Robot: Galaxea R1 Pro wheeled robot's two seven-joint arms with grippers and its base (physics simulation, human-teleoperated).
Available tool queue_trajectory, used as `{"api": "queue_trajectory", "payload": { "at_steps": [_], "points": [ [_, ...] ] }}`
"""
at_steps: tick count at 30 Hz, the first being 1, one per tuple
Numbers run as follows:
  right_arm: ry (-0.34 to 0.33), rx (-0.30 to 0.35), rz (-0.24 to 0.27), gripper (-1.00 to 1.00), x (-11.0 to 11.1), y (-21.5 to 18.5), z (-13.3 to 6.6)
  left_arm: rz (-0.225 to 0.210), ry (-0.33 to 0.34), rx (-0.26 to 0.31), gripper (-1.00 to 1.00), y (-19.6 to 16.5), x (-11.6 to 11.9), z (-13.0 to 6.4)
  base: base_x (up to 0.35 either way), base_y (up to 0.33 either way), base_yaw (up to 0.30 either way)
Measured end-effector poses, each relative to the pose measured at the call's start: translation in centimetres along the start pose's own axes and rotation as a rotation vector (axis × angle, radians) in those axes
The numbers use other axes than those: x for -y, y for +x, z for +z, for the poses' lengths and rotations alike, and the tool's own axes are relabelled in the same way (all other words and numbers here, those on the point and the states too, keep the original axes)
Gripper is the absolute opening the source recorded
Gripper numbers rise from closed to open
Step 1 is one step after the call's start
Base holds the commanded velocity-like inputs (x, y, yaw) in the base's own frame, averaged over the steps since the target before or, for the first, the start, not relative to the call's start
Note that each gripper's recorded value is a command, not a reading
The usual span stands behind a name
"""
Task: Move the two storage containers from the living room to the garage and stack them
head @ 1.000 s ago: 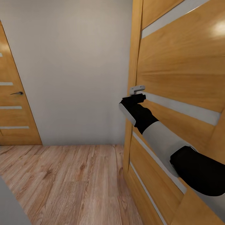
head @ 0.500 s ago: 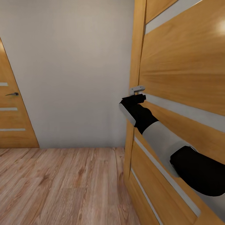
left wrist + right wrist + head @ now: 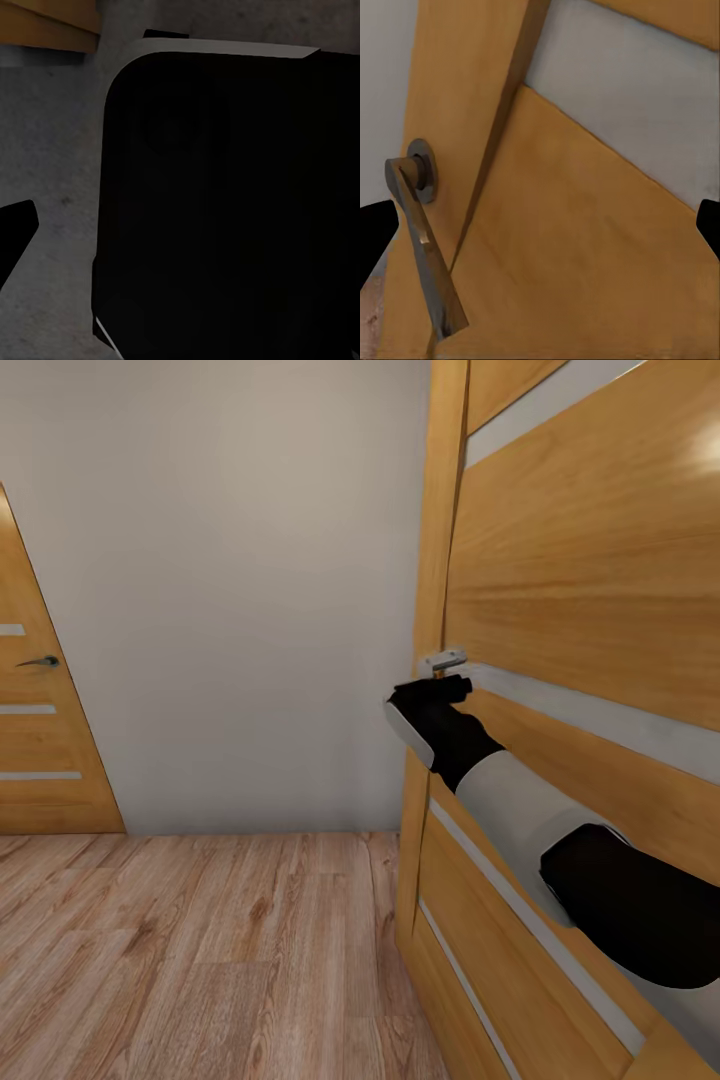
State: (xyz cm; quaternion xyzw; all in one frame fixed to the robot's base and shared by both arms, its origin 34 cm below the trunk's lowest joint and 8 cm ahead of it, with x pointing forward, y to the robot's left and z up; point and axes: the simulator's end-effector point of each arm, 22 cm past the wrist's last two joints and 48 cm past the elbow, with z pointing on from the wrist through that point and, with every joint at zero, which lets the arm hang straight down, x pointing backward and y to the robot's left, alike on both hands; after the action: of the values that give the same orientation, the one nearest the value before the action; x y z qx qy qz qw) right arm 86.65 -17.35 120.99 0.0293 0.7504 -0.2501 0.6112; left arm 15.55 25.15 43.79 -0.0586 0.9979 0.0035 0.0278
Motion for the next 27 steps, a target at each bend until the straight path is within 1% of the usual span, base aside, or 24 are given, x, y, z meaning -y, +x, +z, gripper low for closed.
{"api": "queue_trajectory", "payload": {
  "at_steps": [4,6,7,9,10,16,19,23,27],
  "points": [
    [0.024,-0.057,-0.035,1.00,0.3,2.8,1.3,0.001,0.000,0.000,1.00,0.0,0.0,0.0,0.000,0.000,0.000],
    [0.036,-0.080,-0.044,1.00,0.5,4.1,1.9,0.001,0.000,0.000,1.00,0.0,0.0,0.0,0.000,0.000,0.000],
    [0.050,-0.094,-0.050,1.00,0.9,4.7,2.4,0.002,0.000,0.000,1.00,0.0,0.0,0.0,0.000,0.000,0.000],
    [0.080,-0.137,-0.077,1.00,1.8,6.6,3.3,0.002,0.000,0.000,1.00,0.0,0.0,0.0,0.000,0.000,0.000],
    [0.087,-0.146,-0.083,1.00,2.0,7.0,3.4,0.002,0.000,0.000,1.00,0.0,0.0,0.0,0.000,0.000,0.000],
    [0.090,-0.158,-0.067,1.00,2.4,7.1,3.7,0.002,0.000,0.000,1.00,0.0,0.0,0.0,0.000,0.000,0.000],
    [0.118,-0.174,-0.090,1.00,3.4,7.5,4.2,0.002,0.000,0.000,1.00,0.0,0.0,0.0,0.000,0.000,0.000],
    [0.132,-0.176,-0.092,1.00,3.9,7.7,4.5,0.002,0.000,0.000,1.00,0.0,0.0,0.0,0.000,0.000,0.000],
    [0.129,-0.180,-0.060,1.00,4.2,6.9,4.6,0.002,0.000,0.000,1.00,0.0,0.0,0.0,0.000,0.000,0.000]
  ]
}}
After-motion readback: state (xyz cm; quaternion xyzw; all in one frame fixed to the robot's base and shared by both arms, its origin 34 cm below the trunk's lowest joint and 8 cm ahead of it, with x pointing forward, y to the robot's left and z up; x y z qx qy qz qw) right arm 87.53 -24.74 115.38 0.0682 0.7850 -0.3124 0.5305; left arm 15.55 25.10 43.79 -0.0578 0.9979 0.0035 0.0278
